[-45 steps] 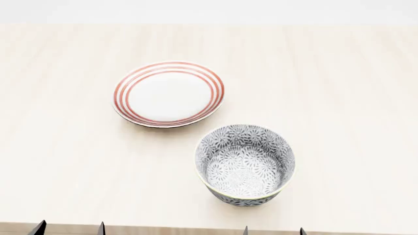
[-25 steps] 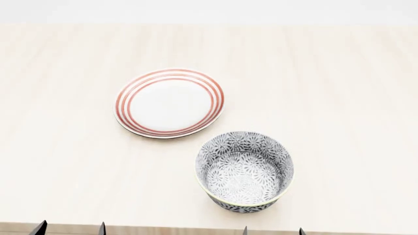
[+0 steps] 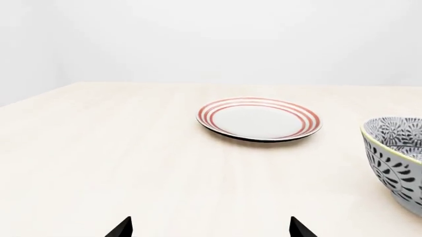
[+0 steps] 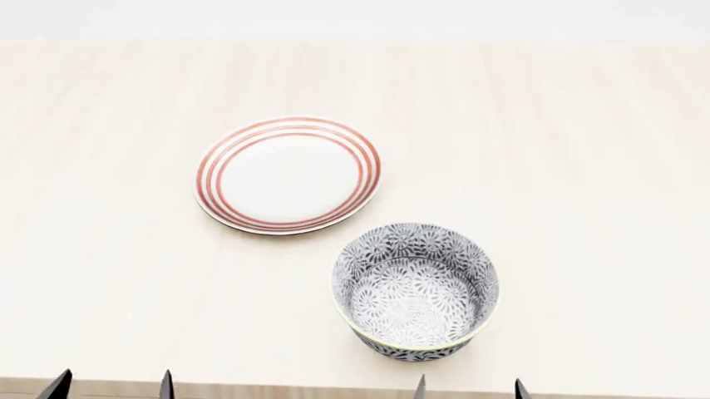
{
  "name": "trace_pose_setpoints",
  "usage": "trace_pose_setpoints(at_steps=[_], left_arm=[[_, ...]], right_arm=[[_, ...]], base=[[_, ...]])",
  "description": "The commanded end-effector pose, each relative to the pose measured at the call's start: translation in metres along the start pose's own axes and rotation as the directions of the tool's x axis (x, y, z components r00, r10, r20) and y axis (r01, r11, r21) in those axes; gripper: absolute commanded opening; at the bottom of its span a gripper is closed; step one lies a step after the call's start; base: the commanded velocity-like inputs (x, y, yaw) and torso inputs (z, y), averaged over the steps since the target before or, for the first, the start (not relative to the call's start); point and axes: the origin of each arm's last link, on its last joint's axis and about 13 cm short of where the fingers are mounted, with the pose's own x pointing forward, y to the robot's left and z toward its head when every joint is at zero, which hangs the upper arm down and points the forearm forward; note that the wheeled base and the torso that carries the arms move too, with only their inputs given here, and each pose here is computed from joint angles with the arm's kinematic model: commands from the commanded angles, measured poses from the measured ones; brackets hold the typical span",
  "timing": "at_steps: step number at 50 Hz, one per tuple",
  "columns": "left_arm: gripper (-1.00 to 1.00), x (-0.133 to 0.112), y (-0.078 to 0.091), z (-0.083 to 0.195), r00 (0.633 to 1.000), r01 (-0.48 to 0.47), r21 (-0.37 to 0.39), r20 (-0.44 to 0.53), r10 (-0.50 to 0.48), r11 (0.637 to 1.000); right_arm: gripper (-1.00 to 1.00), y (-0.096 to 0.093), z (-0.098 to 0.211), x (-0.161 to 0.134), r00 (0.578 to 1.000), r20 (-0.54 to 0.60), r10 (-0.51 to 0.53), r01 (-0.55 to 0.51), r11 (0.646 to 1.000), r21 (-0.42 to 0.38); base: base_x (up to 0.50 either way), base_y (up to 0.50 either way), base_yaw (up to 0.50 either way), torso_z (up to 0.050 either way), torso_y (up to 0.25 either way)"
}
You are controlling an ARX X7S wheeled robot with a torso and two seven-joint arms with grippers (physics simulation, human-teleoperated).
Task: Put the bowl on the plate.
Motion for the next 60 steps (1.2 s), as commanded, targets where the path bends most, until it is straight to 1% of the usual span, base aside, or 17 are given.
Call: trace_pose_setpoints(at_steps=[1,2,4,7,10,35,37,39,40,42,45,48,50,52,53,58,60], left_arm=[[1.0,0.006,0.009,0.045,0.96,-0.094,-0.05,0.26,0.103,0.994],[1.0,0.006,0.013,0.057,0.932,-0.123,-0.056,0.337,0.135,0.991],[1.0,0.005,0.016,0.073,0.887,-0.148,-0.07,0.431,0.164,0.986],[1.0,0.002,0.019,0.085,0.846,-0.168,-0.073,0.501,0.182,0.983],[1.0,-0.001,0.019,0.092,0.823,-0.175,-0.077,0.536,0.189,0.982],[1.0,-0.001,0.015,0.085,0.849,-0.156,-0.063,0.501,0.166,0.986],[1.0,-0.001,0.013,0.083,0.866,-0.144,-0.062,0.474,0.156,0.988],[1.0,0.0,0.008,0.08,0.913,-0.107,-0.076,0.388,0.128,0.991],[1.0,0.001,0.005,0.078,0.935,-0.094,-0.074,0.335,0.114,0.993],[1.0,0.003,-0.004,0.07,0.986,-0.028,-0.111,0.158,0.045,0.993],[1.0,0.003,-0.015,0.066,0.999,0.046,-0.164,0.018,-0.044,0.985],[1.0,0.002,-0.028,0.065,0.978,0.14,-0.23,-0.12,-0.17,0.963],[1.0,0.003,-0.035,0.064,0.964,0.18,-0.22,-0.152,-0.216,0.959],[1.0,0.003,-0.044,0.063,0.937,0.216,-0.257,-0.216,-0.273,0.942],[1.0,0.003,-0.044,0.064,0.937,0.216,-0.257,-0.216,-0.273,0.942],[1.0,0.002,-0.06,0.067,0.857,0.283,-0.365,-0.32,-0.405,0.887],[1.0,0.002,-0.063,0.071,0.842,0.298,-0.384,-0.326,-0.43,0.874]], right_arm=[[1.0,-0.006,0.043,0.005,0.952,0.303,-0.048,0.023,0.996,0.086],[1.0,-0.009,0.054,0.005,0.921,0.384,-0.063,0.027,0.995,0.098],[1.0,-0.011,0.067,0.004,0.886,0.456,-0.08,0.03,0.993,0.116],[1.0,-0.013,0.074,0.003,0.861,0.502,-0.089,0.031,0.992,0.123],[1.0,-0.014,0.076,0.004,0.857,0.507,-0.091,0.033,0.992,0.122],[1.0,-0.012,0.072,0.004,0.866,0.495,-0.075,0.032,0.995,0.095],[1.0,-0.012,0.072,0.004,0.867,0.492,-0.078,0.036,0.995,0.094],[1.0,-0.012,0.072,0.004,0.865,0.495,-0.08,0.036,0.995,0.097],[1.0,-0.012,0.072,0.004,0.864,0.497,-0.083,0.041,0.995,0.095],[1.0,-0.012,0.072,0.004,0.864,0.497,-0.085,0.042,0.994,0.098],[1.0,-0.013,0.071,0.004,0.865,0.494,-0.086,0.044,0.994,0.096],[1.0,-0.013,0.072,0.004,0.866,0.492,-0.091,0.049,0.994,0.097],[1.0,-0.013,0.072,0.004,0.866,0.492,-0.093,0.051,0.994,0.098],[1.0,-0.014,0.072,0.005,0.866,0.491,-0.097,0.055,0.994,0.099],[1.0,-0.014,0.072,0.005,0.866,0.491,-0.097,0.055,0.994,0.099],[1.0,-0.017,0.073,0.006,0.863,0.493,-0.114,0.072,0.992,0.103],[1.0,-0.018,0.073,0.007,0.862,0.493,-0.121,0.079,0.991,0.105]], base=[[0.0,0.0,0.0,0.0,0.0],[0.0,0.0,0.0,0.0,0.0],[0.0,0.0,0.0,0.0,0.0],[0.08,0.0,0.0,0.0,0.0],[0.43,0.0,0.0,0.0,0.0],[0.5,0.0,0.0,0.0,0.0],[0.24,0.0,0.0,0.0,0.0],[0.0,0.0,0.0,0.0,0.0],[0.0,0.0,0.0,0.0,0.0],[0.0,0.0,0.0,0.0,0.0],[0.0,0.0,0.0,0.0,0.0],[0.0,0.0,0.0,0.0,0.0],[0.0,0.0,0.0,0.0,0.0],[0.0,0.0,0.0,0.0,0.0],[0.0,0.0,0.0,0.0,0.0],[0.0,0.0,0.0,0.0,0.0],[0.0,0.0,0.0,0.0,0.0]])
